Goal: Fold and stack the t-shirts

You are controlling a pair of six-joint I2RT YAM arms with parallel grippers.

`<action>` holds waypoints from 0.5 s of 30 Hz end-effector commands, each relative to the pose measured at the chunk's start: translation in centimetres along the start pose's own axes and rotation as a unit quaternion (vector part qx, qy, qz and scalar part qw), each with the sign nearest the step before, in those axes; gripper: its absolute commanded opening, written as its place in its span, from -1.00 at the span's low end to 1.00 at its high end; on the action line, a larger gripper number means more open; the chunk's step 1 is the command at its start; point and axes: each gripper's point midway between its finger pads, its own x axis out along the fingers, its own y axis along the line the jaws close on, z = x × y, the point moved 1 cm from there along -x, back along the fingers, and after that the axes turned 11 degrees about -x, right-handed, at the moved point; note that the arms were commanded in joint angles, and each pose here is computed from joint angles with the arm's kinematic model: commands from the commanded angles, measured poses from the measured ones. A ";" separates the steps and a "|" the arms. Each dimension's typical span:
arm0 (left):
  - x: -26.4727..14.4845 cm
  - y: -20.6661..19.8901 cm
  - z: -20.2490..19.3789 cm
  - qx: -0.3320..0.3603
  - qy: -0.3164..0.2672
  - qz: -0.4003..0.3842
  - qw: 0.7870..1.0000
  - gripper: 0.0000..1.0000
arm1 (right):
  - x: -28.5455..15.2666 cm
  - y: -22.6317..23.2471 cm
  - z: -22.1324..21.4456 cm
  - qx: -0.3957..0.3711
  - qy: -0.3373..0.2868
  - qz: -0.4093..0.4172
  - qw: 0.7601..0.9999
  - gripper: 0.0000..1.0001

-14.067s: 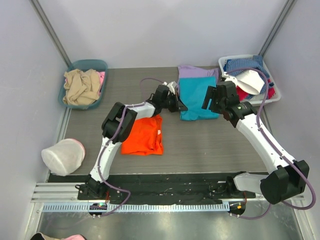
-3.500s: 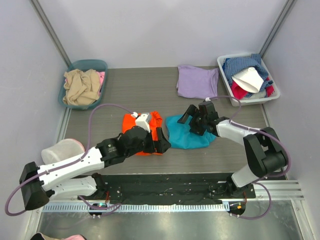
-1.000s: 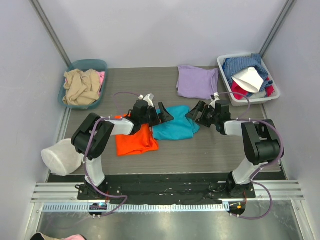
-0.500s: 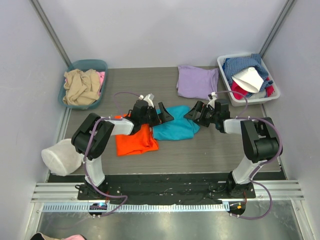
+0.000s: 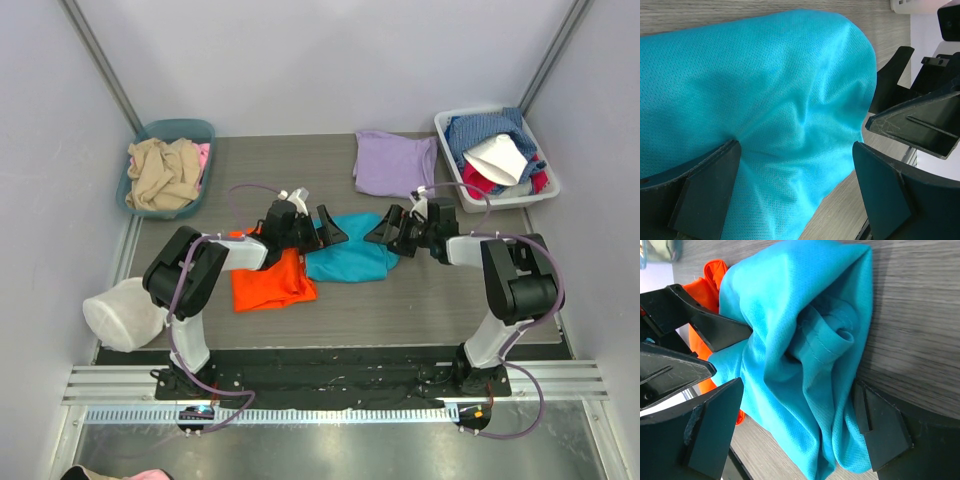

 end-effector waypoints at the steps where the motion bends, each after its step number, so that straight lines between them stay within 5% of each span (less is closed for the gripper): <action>1: -0.2 -0.6 -0.3 -0.001 0.009 -0.012 1.000 0.99 | 0.1 -2.5 -6.3 0.039 0.115 -0.066 0.990 0.99; 10: -0.1 -0.9 -0.3 -0.003 0.008 -0.017 1.000 1.00 | 1.0 -1.8 -7.3 0.000 0.164 -0.092 0.982 0.93; 15: -0.1 -0.8 -0.3 -0.005 0.008 -0.017 1.000 0.99 | 1.3 -2.6 -7.9 0.001 0.177 -0.103 0.979 0.23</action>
